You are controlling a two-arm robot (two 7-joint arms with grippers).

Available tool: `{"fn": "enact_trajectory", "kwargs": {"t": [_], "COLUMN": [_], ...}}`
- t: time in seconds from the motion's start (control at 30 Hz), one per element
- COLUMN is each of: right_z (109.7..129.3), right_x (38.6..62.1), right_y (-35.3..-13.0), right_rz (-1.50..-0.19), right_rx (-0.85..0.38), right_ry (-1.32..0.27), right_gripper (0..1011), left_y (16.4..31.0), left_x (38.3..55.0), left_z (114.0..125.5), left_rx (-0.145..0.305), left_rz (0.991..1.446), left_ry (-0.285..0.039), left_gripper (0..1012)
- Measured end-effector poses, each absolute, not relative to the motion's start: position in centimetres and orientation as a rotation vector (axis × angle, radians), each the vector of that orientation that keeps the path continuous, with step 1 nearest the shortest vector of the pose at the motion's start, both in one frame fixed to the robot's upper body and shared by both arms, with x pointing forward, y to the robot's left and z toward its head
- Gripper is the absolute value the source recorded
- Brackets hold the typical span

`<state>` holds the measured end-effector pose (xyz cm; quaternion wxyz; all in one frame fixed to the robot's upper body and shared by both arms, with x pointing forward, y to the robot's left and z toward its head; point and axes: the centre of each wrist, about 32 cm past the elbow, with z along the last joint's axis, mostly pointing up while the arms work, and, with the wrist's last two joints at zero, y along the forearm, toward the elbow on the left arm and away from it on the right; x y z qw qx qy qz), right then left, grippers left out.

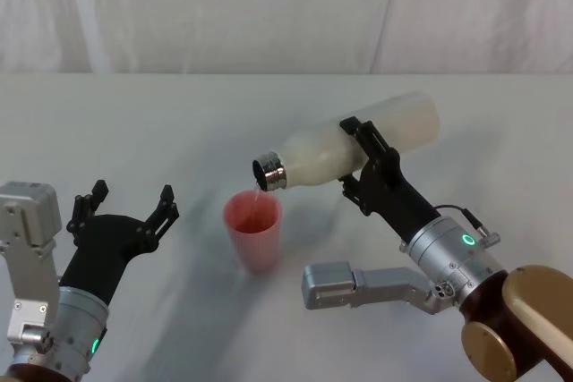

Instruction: Grasp the thermos with one hand and pour water into the cup lid.

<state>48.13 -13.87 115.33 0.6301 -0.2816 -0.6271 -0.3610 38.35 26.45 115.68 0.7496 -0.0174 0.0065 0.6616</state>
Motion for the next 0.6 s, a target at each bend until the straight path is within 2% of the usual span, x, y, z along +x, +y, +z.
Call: {"fn": "enact_trajectory", "kwargs": {"t": [0.6], "right_z": [115.74], "right_x": [48.31], "right_y": [-14.02], "right_rz": [-0.835], "right_rx": [-0.643], "right_ry": [-1.457], "right_gripper": [951], "left_y": [26.45], "left_x": [38.35], "left_z": [115.68], "left_rx": [-0.038], "left_rz": [1.446], "left_ry": [0.014], "left_gripper": [1001]}}
